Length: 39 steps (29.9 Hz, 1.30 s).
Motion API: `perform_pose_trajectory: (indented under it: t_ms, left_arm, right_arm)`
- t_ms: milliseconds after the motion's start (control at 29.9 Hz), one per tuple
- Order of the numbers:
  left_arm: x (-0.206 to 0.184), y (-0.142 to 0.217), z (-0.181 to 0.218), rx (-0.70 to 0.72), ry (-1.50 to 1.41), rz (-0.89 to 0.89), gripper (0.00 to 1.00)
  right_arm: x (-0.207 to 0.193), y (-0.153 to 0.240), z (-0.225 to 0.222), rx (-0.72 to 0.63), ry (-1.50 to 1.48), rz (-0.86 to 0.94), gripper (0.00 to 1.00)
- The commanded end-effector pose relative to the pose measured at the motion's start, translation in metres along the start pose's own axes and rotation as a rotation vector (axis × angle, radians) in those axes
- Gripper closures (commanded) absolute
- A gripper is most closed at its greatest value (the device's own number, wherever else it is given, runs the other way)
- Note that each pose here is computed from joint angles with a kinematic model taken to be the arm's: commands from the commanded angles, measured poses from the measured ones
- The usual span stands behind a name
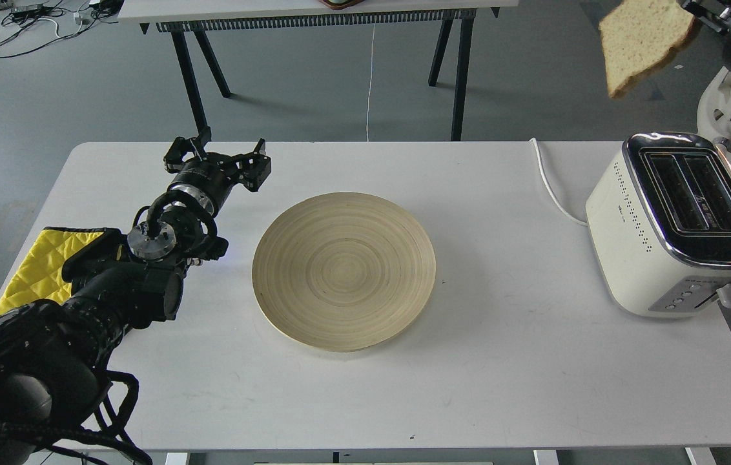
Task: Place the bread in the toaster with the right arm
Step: 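Lift the bread slice up off the plate with the right gripper, then lower the bread slice into the toaster slot with the right gripper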
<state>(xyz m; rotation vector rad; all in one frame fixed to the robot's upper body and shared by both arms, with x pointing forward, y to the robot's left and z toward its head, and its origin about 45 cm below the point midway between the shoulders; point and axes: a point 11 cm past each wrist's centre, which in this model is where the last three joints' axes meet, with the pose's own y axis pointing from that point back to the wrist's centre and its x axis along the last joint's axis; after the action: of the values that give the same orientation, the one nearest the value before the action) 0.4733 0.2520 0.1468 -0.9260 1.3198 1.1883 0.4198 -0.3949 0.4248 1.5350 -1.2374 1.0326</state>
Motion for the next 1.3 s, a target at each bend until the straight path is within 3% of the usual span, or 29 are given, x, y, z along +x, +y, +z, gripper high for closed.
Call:
perform_pose_trajectory:
  t_ms: [0,368,803,1271]
  left_arm:
    - [0.0,0.0,0.0,0.0,0.0,0.0,0.0]
    - [0.0,0.0,0.0,0.001,-0.001,0.0,0.0]
    - [0.0,0.0,0.0,0.0,0.0,0.0,0.0]
    - [0.0,0.0,0.0,0.0,0.0,0.0,0.0]
  right_arm:
    - [0.008,0.029,0.02,-0.063,0.106,-0.056,0.9]
    - [-0.033,0.073,0.059,-0.181,0.019,-0.158,0.9]
    - [-0.075,0.068,0.063,-0.179,-0.022,-0.238,0.9]
    - [-0.066,0.055,0.056,-0.154,-0.034,-0.193,0.9]
